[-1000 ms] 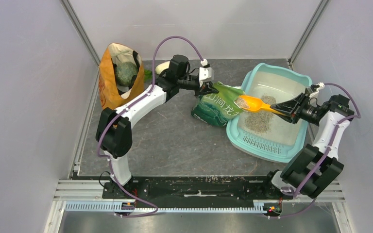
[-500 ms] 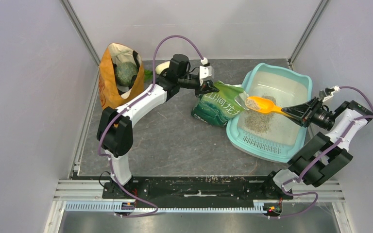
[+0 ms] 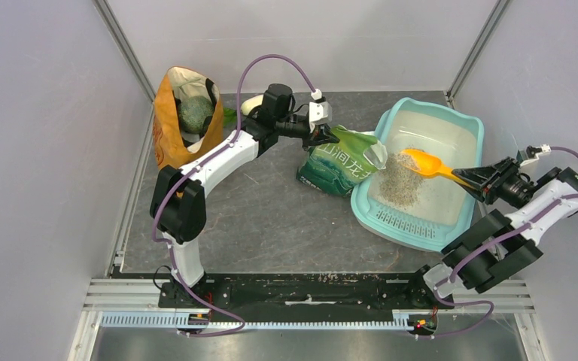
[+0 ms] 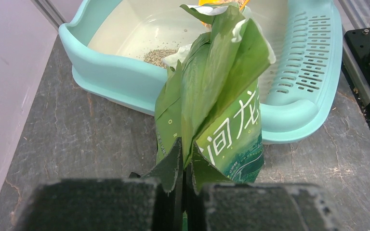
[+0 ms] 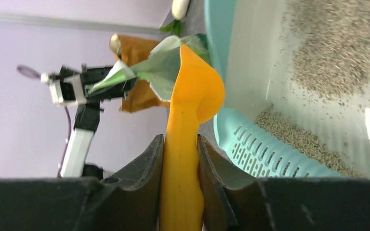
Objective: Fill the litter box with clean litter
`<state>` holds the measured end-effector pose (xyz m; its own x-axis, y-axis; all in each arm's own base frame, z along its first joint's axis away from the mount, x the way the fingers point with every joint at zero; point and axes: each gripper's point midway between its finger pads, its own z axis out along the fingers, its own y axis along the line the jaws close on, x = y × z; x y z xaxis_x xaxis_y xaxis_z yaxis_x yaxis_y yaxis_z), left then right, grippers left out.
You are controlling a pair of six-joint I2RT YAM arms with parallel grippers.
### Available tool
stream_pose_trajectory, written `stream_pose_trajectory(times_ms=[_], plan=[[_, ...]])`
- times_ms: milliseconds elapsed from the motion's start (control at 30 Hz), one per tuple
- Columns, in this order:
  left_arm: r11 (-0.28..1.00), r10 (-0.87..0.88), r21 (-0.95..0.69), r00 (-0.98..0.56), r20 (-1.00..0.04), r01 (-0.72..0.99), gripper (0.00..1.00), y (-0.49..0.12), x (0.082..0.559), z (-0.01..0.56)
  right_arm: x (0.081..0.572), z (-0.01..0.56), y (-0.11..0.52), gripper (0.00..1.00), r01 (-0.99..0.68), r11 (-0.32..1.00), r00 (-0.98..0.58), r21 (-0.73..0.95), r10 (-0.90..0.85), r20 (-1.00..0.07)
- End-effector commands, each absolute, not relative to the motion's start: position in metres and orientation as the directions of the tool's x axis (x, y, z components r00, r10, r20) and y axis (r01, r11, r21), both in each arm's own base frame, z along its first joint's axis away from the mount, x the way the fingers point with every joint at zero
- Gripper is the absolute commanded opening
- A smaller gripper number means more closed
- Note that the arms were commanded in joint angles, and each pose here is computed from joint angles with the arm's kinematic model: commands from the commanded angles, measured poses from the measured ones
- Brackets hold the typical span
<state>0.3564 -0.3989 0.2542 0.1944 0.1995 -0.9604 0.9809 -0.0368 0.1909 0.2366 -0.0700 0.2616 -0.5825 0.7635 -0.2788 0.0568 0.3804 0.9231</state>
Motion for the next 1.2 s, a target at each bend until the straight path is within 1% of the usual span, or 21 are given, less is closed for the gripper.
stream_pose_trajectory(times_ms=[0, 67, 133, 267, 333, 400, 467, 533, 567, 700, 767, 800, 900, 1000, 1167], plan=[[-0.041, 0.063, 0.334, 0.336, -0.940, 0.942, 0.02, -0.410, 0.358, 0.317, 0.243, 0.262, -0.092, 0.00, 0.220, 0.383, -0.440, 0.897, 0.860, -0.259], [-0.040, 0.062, 0.336, 0.338, -0.939, 0.941, 0.02, -0.410, 0.358, 0.318, 0.247, 0.260, -0.100, 0.00, 0.262, 0.396, -0.393, 0.880, 0.877, -0.277], [-0.039, 0.062, 0.338, 0.339, -0.939, 0.941, 0.02, -0.409, 0.357, 0.319, 0.248, 0.254, -0.109, 0.00, 0.315, 0.438, -0.379, 0.842, 0.871, -0.312], [-0.038, 0.059, 0.345, 0.347, -0.936, 0.938, 0.02, -0.408, 0.356, 0.322, 0.256, 0.243, -0.133, 0.00, 0.408, 0.536, -0.351, 0.739, 0.839, -0.415], [-0.035, 0.060, 0.344, 0.346, -0.936, 0.938, 0.02, -0.409, 0.357, 0.322, 0.265, 0.242, -0.141, 0.00, 0.436, 0.605, -0.355, 0.666, 0.796, -0.491], [-0.033, 0.062, 0.342, 0.343, -0.937, 0.939, 0.02, -0.408, 0.357, 0.321, 0.283, 0.248, -0.148, 0.00, 0.421, 0.677, -0.348, 0.604, 0.736, -0.581], [-0.034, 0.064, 0.340, 0.342, -0.938, 0.940, 0.02, -0.409, 0.357, 0.319, 0.305, 0.252, -0.148, 0.00, 0.396, 0.738, -0.370, 0.547, 0.673, -0.640], [-0.033, 0.065, 0.339, 0.340, -0.938, 0.940, 0.02, -0.409, 0.357, 0.319, 0.330, 0.252, -0.146, 0.00, 0.370, 0.789, -0.411, 0.490, 0.612, -0.675], [-0.030, 0.065, 0.340, 0.342, -0.938, 0.940, 0.02, -0.408, 0.357, 0.320, 0.343, 0.256, -0.143, 0.00, 0.342, 0.828, -0.440, 0.445, 0.559, -0.702], [-0.019, 0.072, 0.346, 0.347, -0.935, 0.938, 0.02, -0.407, 0.358, 0.320, 0.373, 0.257, -0.133, 0.00, 0.237, 0.951, -0.557, 0.200, 0.302, -0.774], [-0.017, 0.079, 0.356, 0.356, -0.931, 0.934, 0.02, -0.405, 0.357, 0.318, 0.378, 0.258, -0.129, 0.00, 0.163, 0.984, -0.603, 0.078, 0.161, -0.782], [-0.020, 0.082, 0.361, 0.361, -0.929, 0.932, 0.02, -0.404, 0.356, 0.318, 0.378, 0.259, -0.126, 0.00, 0.135, 0.990, -0.619, 0.050, 0.124, -0.776], [-0.026, 0.090, 0.374, 0.375, -0.923, 0.927, 0.02, -0.402, 0.353, 0.316, 0.372, 0.273, -0.108, 0.00, 0.040, 0.995, -0.634, 0.088, 0.093, -0.767], [-0.033, 0.093, 0.384, 0.385, -0.918, 0.923, 0.02, -0.400, 0.350, 0.314, 0.356, 0.297, -0.068, 0.00, -0.082, 0.969, -0.662, 0.234, 0.122, -0.739], [-0.035, 0.095, 0.391, 0.392, -0.915, 0.920, 0.02, -0.397, 0.349, 0.314, 0.324, 0.341, -0.016, 0.00, -0.219, 0.880, -0.686, 0.422, 0.169, -0.707]])
